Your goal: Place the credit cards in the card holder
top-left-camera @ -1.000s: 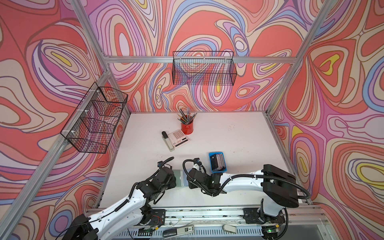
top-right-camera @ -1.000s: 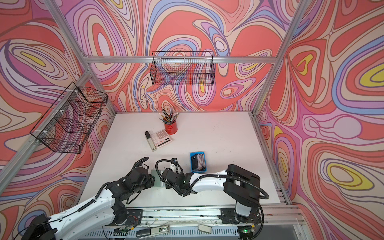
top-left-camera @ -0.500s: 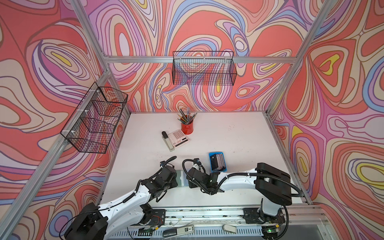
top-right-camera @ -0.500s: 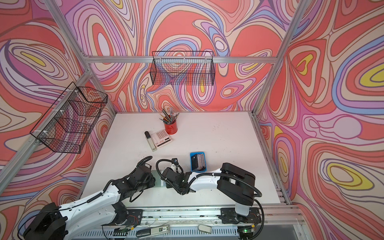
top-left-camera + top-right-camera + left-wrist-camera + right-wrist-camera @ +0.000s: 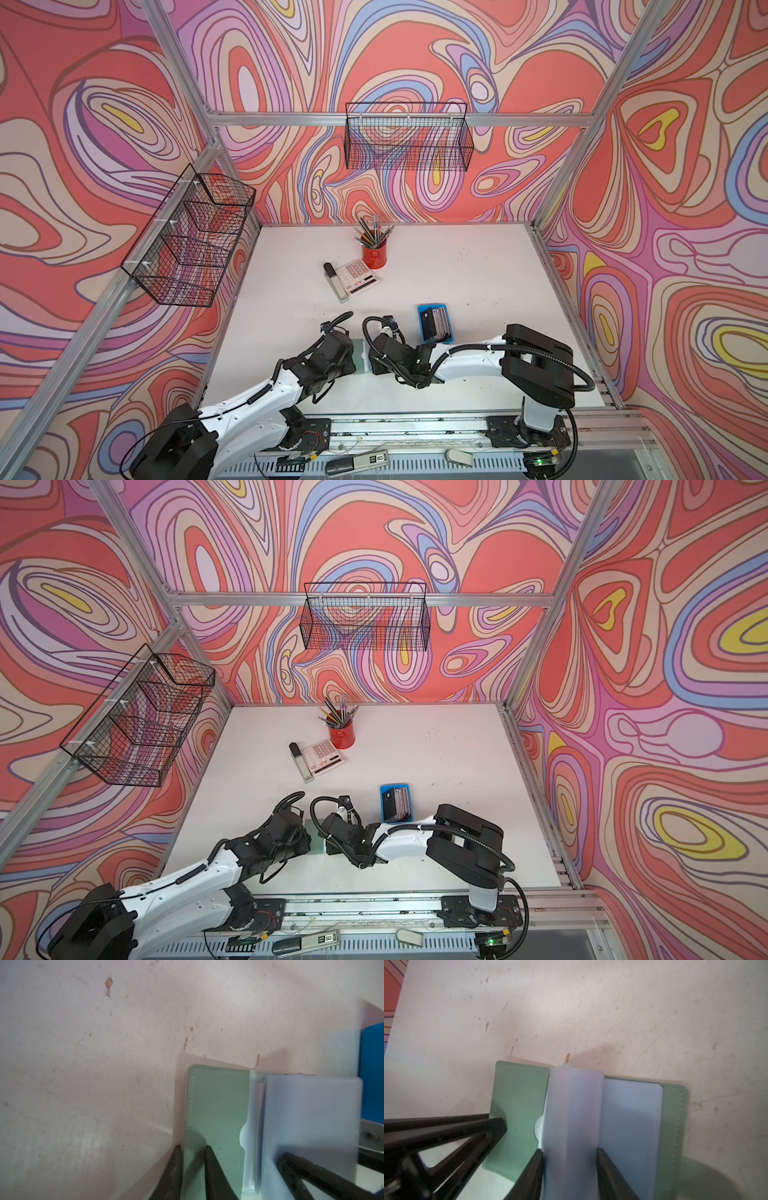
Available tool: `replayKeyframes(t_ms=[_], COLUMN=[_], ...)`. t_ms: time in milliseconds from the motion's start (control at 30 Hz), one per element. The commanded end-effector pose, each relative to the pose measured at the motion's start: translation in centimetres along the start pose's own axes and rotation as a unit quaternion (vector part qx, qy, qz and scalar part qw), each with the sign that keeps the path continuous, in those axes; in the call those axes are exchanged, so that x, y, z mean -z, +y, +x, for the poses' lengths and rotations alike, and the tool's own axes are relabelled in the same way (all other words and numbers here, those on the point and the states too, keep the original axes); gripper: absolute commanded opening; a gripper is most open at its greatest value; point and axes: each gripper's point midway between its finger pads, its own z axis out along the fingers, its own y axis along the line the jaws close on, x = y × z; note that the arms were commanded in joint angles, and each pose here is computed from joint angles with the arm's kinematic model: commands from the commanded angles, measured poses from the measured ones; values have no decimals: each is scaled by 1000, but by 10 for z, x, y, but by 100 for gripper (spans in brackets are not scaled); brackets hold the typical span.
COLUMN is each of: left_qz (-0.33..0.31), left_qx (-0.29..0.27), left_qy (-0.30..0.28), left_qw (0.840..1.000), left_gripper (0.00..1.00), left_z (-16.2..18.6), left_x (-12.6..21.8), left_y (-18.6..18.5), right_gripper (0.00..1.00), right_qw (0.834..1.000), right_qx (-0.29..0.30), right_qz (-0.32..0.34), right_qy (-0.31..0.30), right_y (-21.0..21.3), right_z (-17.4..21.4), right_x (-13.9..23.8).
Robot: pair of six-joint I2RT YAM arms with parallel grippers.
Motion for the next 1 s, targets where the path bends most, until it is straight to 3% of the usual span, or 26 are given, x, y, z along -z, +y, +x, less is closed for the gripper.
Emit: replayKeyframes(t_ms=[0,600,967], left_qz=[15,15,23], left_qx=[2,3,5], left_qy=[17,21,16], left_qw=[1000,1000,1000], left_gripper=[24,23,24], left_z=[9,11,9], left_x=[-4,-4,0], left_y=[-1,-1,-4], right_gripper=[42,39,39], right_qw=[1000,998,999], right_qx=[-12,-37,-39], right_qz=[-7,-54,-1], right_qy=[24,16,-17], right_y=[1,21,0], right_z=[11,4,-9], right_x=[-9,-4,9])
